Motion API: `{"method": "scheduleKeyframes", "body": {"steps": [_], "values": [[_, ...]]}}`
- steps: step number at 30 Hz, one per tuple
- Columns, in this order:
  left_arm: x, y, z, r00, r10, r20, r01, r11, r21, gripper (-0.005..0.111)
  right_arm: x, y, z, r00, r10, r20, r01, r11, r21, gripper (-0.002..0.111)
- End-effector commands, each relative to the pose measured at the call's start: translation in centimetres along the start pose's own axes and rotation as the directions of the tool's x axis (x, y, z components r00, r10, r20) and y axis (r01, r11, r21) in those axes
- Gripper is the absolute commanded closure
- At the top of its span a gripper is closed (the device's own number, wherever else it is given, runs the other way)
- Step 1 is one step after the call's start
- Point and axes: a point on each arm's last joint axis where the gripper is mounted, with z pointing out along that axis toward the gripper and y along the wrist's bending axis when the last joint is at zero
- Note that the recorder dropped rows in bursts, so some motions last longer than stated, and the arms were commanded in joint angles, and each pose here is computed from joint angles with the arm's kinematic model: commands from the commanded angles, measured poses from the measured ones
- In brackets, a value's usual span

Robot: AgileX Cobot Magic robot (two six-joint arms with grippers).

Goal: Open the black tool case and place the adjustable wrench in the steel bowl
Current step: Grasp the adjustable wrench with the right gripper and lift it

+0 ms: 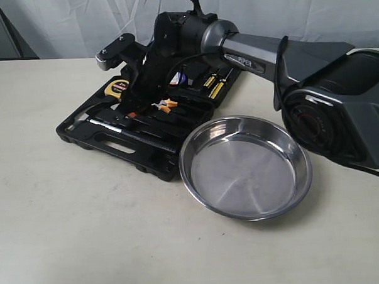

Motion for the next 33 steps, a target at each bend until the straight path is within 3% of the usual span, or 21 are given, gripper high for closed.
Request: {"method": "scheduleKeyframes", "body": {"steps": [1,25,27,31,33], "values": [[-0.1,0.0,0.0,1.000,-0.002,0.005,0.002,1.000,0.001,0.106,0.5,-0.4,0.7,1.000,0.020,-0.008,-0.020,1.000,0.020,0.062],[-0.1,0.0,0.0,1.000,-0.002,0.005,0.002,1.000,0.001,0.106,2.6,-0.8,4.1,0.997,0.042,-0.066,-0.040,0.999,0.035,0.065],[-0.1,0.0,0.0,1.000,-0.002,0.005,0.002,1.000,0.001,0.106,2.6,-0.8,4.1,0.997,0.042,-0.065,-0.040,0.999,0.036,0.070],[-0.1,0.0,0.0,1.000,-0.002,0.005,0.002,1.000,0.001,0.106,2.4,-0.8,3.8,0.997,0.042,-0.058,-0.040,0.999,0.036,0.103],[-0.1,0.0,0.0,1.000,-0.002,0.005,0.002,1.000,0.001,0.106,2.3,-0.7,3.8,0.997,0.058,-0.049,-0.056,0.998,0.025,0.102]]}}
